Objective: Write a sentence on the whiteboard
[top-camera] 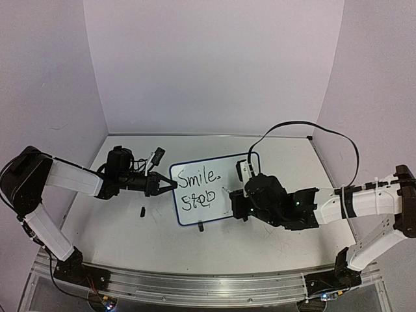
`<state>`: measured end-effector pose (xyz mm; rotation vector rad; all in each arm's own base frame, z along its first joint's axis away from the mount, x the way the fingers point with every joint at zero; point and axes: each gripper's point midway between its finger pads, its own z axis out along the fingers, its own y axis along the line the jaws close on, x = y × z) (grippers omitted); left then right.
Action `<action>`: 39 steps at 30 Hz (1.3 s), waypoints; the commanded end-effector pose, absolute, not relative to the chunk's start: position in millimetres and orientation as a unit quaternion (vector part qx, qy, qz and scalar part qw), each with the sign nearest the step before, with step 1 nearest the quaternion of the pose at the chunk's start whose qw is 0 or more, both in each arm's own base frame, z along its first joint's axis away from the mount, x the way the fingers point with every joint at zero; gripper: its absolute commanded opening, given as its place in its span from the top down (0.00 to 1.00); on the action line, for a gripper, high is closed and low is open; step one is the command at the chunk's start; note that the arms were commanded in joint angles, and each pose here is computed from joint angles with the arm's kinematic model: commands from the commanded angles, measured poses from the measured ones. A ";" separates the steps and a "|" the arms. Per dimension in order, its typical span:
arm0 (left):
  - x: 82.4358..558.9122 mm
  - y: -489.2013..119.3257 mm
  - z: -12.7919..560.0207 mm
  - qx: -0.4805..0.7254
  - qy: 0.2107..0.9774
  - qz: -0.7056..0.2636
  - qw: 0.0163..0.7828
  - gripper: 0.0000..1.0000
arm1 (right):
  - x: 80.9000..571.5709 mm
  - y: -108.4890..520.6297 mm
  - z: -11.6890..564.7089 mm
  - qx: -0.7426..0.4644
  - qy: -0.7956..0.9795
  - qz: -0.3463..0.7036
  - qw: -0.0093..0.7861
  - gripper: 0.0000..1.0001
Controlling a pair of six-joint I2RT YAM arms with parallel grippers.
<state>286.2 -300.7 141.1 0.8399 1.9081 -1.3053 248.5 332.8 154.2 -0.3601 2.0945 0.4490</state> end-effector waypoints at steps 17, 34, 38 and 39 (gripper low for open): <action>302.0 -294.4 120.5 0.311 0.763 -0.451 0.344 1.00 | 254.0 334.8 155.0 -0.121 0.856 0.168 0.475 1.00; 302.0 -294.1 119.3 0.311 0.764 -0.450 0.344 1.00 | 265.0 349.1 165.8 -0.141 0.845 0.149 0.493 1.00; 302.2 -294.2 119.7 0.311 0.763 -0.450 0.344 1.00 | 266.4 346.5 161.0 -0.135 0.848 0.143 0.492 1.00; 302.3 -294.1 119.8 0.311 0.763 -0.450 0.344 1.00 | 265.5 346.8 158.8 -0.136 0.850 0.144 0.489 1.00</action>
